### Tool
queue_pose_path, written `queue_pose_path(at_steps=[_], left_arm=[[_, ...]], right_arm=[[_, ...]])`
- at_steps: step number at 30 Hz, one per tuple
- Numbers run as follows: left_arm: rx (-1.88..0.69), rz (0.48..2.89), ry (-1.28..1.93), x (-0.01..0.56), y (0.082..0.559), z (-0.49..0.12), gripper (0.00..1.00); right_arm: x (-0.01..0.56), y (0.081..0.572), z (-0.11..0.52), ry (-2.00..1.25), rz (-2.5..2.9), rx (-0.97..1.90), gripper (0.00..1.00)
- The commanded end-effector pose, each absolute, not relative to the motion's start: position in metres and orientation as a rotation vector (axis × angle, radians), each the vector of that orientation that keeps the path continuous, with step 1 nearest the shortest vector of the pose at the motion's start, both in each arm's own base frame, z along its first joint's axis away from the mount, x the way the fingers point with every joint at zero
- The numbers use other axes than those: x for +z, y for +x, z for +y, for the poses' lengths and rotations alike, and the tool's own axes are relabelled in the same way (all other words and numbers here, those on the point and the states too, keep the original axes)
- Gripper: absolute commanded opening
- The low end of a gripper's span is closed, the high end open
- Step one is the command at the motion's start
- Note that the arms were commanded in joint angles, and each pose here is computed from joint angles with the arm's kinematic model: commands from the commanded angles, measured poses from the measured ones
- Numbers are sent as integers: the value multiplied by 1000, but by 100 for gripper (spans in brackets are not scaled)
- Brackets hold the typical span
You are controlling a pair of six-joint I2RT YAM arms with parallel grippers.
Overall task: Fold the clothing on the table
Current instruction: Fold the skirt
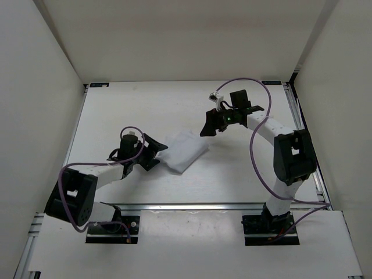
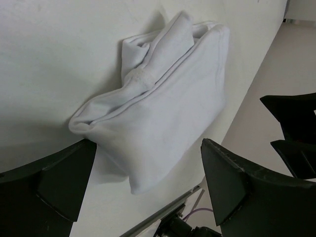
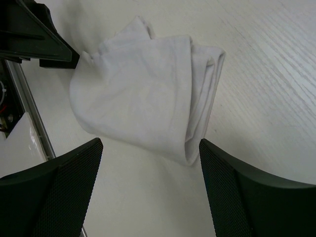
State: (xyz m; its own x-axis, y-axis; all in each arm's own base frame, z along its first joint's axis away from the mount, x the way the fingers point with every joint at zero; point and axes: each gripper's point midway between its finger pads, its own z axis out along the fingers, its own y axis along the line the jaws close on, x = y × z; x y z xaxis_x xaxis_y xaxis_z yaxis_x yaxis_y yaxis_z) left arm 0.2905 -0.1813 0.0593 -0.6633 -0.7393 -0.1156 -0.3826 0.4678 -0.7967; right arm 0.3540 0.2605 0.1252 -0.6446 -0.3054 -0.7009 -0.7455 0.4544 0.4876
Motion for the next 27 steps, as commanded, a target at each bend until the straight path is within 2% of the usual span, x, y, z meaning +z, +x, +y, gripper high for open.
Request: queue_pose_path(at_steps=[1,10,20,27], left_arm=[[-1100,2202,-820,88,318,-190,99],[-1013,2185,-794,110,303,-166,99],[-834,2341,-818,58,286,-149,99],[-834,2341,-802,51,310,-159,99]], right_arm=[[147,357,252,-886,2130,1091,84],[144,353,247,-874,2140,1090,83],[147,358,247,-874,2138,1087,83],[146,357,242,-867,2145,1082,82]])
